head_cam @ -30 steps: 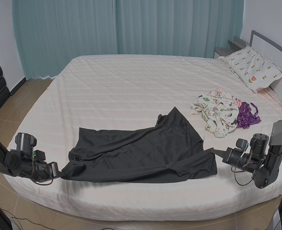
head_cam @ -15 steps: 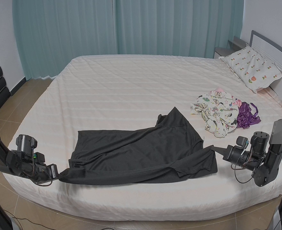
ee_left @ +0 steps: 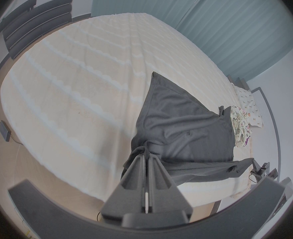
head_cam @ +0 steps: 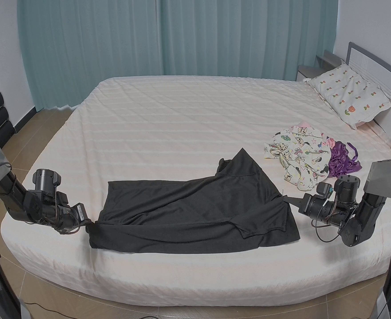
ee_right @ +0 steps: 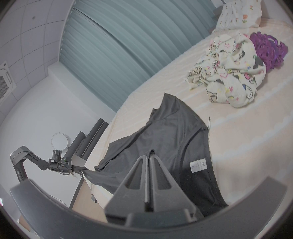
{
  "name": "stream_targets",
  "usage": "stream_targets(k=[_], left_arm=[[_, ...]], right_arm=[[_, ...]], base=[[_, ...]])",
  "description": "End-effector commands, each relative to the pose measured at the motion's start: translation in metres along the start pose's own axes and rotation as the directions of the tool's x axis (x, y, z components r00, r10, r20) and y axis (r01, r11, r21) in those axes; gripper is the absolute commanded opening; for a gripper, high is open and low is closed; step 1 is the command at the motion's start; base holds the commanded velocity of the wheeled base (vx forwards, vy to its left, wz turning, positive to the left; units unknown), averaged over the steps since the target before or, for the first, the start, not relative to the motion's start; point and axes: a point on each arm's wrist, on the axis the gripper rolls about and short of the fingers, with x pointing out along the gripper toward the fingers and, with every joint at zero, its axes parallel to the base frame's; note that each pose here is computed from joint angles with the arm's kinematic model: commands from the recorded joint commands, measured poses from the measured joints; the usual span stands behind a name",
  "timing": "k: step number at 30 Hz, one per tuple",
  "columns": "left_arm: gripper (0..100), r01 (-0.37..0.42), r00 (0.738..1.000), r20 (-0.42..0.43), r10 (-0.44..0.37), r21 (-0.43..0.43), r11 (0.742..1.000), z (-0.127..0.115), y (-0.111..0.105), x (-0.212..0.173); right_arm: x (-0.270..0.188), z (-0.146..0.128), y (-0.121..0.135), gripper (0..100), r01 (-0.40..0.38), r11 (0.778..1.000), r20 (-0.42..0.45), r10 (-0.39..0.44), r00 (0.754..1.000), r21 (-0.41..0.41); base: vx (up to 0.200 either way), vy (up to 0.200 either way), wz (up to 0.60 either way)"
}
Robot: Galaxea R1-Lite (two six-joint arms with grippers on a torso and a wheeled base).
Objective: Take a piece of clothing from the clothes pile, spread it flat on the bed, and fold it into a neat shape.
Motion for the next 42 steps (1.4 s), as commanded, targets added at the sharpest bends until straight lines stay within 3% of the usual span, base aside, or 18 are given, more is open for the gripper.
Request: stream_targets(k=[1, 7, 16, 17, 18, 19, 25, 30, 35, 38, 42], left_arm=[[0, -0.012, 0.999, -0.033, 0.012, 0.008, 1.000, 0.006, -0.003, 0.042], [0, -0.039, 0.999, 0.017, 0.039, 0.003, 0.999, 0.021, -0.013, 0.068], [0, -0.116, 0.992, 0.042, 0.115, 0.016, 0.993, 0.022, -0.014, 0.094], [0, -0.119, 0.992, 0.043, 0.118, 0.016, 0.993, 0.022, -0.014, 0.095], [0, -0.128, 0.991, 0.045, 0.127, 0.013, 0.992, 0.022, -0.013, 0.097], [100, -0.128, 0.991, 0.045, 0.127, 0.013, 0.992, 0.022, -0.013, 0.098], [100, -0.112, 0.992, 0.056, 0.116, -0.071, 0.991, 0.026, -0.015, 0.095], [100, -0.108, 0.991, 0.060, 0.116, -0.127, 0.986, 0.023, -0.015, 0.086], [100, -0.027, 0.992, 0.108, 0.060, -0.283, 0.959, 0.035, -0.023, 0.059], [100, 0.046, 0.995, 0.099, -0.016, -0.305, 0.951, 0.038, -0.023, 0.040], [100, 0.104, 0.993, 0.087, -0.081, -0.309, 0.945, 0.037, -0.026, 0.024]], right_arm=[[0.016, -0.003, -0.009, 0, 0.019, 1.000, -0.039, -0.018, 0.999, 0.023], [0.024, -0.006, -0.018, 0, 0.066, 0.997, -0.030, -0.065, 0.997, 0.028], [0.034, -0.015, -0.023, 0, 0.078, 0.996, -0.042, -0.077, 0.996, 0.031], [0.034, -0.015, -0.023, 100, 0.081, 0.996, -0.042, -0.080, 0.996, 0.031], [0.036, -0.018, -0.023, 100, 0.082, 0.996, -0.048, -0.081, 0.996, 0.030], [0.036, -0.018, -0.023, 100, 0.083, 0.996, -0.050, -0.081, 0.995, 0.031], [0.036, -0.015, -0.024, 100, 0.086, 0.996, -0.037, -0.085, 0.996, 0.035], [0.032, -0.008, -0.025, 100, 0.121, 0.985, 0.016, -0.124, 0.992, 0.126], [0.029, 0.002, -0.022, 100, 0.112, 0.959, 0.093, -0.140, 0.986, 0.259], [0.026, 0.000, -0.018, 100, 0.086, 0.946, 0.109, -0.125, 0.986, 0.312], [0.022, -0.003, -0.015, 100, 0.056, 0.947, 0.131, -0.102, 0.986, 0.316]], base=[[0.000, 0.000, 0.00], [0.000, 0.000, 0.00], [0.000, 0.000, 0.00], [0.000, 0.000, 0.00], [0.000, 0.000, 0.00], [0.000, 0.000, 0.00], [0.000, 0.000, 0.00], [0.000, 0.000, 0.00], [0.000, 0.000, 0.00], [0.000, 0.000, 0.00], [0.200, 0.000, 0.00]])
